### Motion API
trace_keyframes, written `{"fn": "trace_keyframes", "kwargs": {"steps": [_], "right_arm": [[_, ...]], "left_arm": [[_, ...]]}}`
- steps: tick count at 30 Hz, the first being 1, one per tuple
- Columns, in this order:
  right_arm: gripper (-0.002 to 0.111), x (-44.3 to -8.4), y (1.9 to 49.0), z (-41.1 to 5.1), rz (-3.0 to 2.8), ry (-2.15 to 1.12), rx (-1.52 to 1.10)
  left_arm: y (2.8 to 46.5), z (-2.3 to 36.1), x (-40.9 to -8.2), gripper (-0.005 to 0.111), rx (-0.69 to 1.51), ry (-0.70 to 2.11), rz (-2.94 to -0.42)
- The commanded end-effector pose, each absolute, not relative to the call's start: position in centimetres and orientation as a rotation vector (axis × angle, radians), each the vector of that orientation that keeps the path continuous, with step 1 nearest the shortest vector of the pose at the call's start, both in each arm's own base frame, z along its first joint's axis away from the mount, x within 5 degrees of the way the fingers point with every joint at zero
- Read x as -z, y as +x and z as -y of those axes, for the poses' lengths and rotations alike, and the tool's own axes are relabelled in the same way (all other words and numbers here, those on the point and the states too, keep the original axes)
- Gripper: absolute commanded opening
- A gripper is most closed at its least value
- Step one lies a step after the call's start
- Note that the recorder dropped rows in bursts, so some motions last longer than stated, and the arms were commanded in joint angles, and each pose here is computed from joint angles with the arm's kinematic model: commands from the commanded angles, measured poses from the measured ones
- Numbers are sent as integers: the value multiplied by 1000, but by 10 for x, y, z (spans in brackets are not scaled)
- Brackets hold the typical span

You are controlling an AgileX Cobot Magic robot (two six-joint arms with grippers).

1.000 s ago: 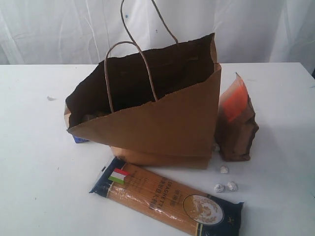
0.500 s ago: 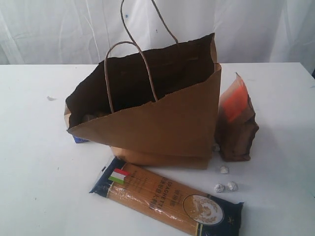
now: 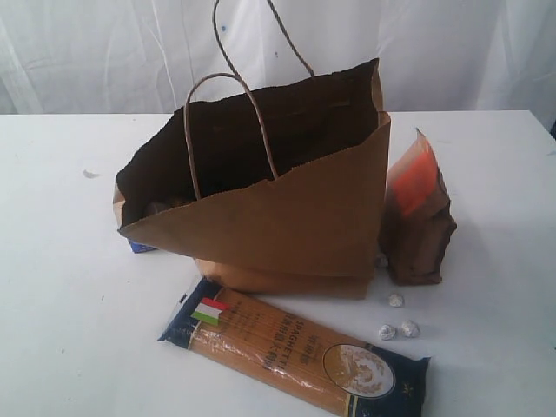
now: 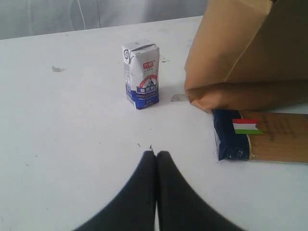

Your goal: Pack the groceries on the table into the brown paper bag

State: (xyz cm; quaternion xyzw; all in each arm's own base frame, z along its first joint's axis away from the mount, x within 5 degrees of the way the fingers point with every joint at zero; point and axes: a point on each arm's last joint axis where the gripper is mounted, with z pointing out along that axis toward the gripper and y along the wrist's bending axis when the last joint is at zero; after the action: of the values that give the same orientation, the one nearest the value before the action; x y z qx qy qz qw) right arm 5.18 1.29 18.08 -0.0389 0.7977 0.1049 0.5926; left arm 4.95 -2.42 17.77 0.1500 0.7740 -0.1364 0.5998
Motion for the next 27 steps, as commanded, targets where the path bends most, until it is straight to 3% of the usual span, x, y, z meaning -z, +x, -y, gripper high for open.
{"fn": "trace_keyframes", "kwargs": {"steps": [1,4,8,14,23,27], "right_arm": [[0,-181,52,-13,-1843,-89,-239],[0,-185,53,-10,-1780,-221,-88],[0,-220,55,-9,-1409,266,-585],[0,-248,47,1,-1066,304,-626],[0,-348,25,-9,-1575,-163,-211],[0,-371,33,-29,-1768,-510,-228]], "left_arm": [[49,24,-176,0,323,342,-1803],[49,24,-176,0,323,342,-1803],[49,24,-176,0,323,342,-1803],[49,24,-176,0,323,342,-1802],[49,24,-176,0,323,341,-1800],[49,24,-176,0,323,341,-1800]]}}
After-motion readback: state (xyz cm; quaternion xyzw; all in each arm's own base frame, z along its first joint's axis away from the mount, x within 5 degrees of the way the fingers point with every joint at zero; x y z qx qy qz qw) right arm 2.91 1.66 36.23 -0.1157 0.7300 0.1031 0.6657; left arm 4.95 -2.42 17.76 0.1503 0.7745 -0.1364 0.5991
